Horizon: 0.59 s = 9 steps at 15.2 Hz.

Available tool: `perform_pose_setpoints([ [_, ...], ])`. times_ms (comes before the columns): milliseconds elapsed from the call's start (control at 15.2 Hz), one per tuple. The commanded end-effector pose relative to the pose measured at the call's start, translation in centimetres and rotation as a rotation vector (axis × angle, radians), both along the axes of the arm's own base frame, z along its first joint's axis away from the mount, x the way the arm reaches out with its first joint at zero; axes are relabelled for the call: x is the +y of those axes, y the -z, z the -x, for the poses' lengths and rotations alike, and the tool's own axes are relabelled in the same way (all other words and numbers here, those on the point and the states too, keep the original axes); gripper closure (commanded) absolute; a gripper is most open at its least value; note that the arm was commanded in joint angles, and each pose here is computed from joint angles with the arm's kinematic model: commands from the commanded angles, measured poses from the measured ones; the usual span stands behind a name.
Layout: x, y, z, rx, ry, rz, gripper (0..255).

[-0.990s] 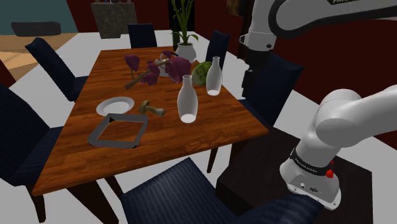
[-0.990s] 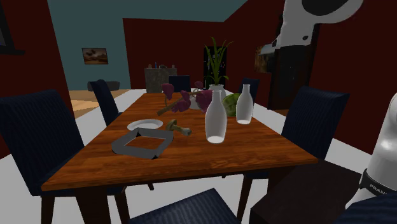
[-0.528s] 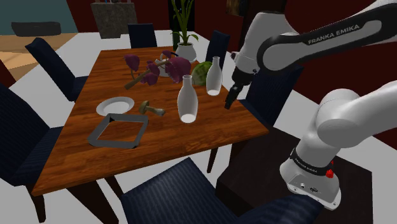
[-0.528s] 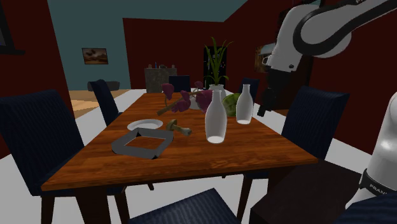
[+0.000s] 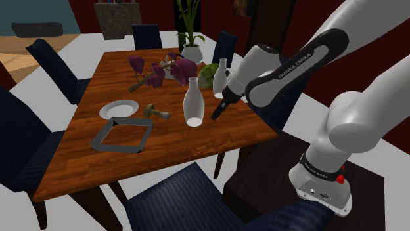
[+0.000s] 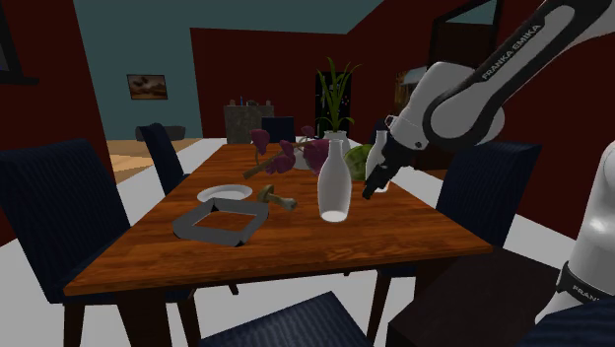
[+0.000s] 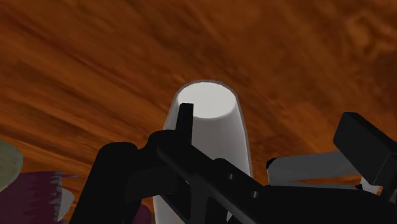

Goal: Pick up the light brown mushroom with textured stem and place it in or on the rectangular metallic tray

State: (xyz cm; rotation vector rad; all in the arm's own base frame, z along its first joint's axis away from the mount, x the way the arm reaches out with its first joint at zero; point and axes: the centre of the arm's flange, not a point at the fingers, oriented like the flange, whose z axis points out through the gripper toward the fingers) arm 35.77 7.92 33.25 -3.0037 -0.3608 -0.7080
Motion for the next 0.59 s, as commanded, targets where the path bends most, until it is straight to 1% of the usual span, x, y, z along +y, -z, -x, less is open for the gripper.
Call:
perform_pose_setpoints([
  [0, 0.7, 1.5, -1.5, -0.074, -0.003, -0.007, 0],
  [528, 3.2, 7.1, -8.1, -0.324, -0.019, -0.031, 0],
])
